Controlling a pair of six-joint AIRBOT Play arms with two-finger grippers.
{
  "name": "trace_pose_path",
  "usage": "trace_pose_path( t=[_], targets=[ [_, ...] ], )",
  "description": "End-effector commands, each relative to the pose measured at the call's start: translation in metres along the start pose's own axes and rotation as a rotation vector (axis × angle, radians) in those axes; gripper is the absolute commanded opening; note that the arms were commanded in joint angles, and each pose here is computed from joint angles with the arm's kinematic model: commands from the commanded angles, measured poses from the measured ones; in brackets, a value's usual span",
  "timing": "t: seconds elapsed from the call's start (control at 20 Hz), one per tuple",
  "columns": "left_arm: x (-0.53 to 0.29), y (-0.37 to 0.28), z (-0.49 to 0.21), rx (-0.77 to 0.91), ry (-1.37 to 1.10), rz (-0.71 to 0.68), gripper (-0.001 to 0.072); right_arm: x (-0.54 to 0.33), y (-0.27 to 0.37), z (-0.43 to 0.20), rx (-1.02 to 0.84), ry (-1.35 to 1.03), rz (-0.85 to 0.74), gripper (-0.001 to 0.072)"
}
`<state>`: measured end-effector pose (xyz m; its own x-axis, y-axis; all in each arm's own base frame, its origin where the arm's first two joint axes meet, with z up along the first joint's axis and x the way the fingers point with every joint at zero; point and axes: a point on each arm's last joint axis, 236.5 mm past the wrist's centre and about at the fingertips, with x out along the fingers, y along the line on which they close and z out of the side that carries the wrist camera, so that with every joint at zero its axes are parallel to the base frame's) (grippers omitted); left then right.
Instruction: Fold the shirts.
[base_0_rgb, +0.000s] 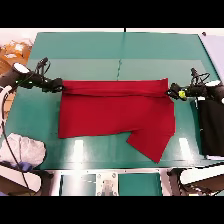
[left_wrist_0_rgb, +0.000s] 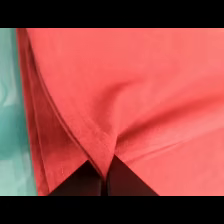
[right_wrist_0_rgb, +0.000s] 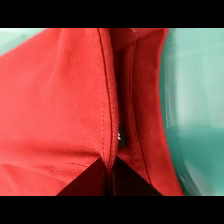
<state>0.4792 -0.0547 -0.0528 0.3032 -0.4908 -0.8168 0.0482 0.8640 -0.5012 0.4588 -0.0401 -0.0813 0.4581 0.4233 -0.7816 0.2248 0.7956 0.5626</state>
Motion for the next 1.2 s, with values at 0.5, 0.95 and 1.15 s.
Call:
trace_pose_path(
  t=[0.5, 0.95, 1.15],
  targets=[
    [0.006, 0.004, -0.029, -0.214, 0.115, 0.089, 0.0028, 0.002, -0.004, -0.006, 0.005, 0.008, -0.006, 0.0019],
    [0.006, 0.0, -0.041, -0.335, 0.164, 0.1, 0.0028, 0.002, -0.004, -0.005, 0.005, 0.008, -0.006, 0.002],
    [0.006, 0.0, -0.041, -0.335, 0.162, 0.1, 0.0101, 0.002, -0.003, -0.007, 0.006, 0.016, -0.002, 0.0135]
  ],
)
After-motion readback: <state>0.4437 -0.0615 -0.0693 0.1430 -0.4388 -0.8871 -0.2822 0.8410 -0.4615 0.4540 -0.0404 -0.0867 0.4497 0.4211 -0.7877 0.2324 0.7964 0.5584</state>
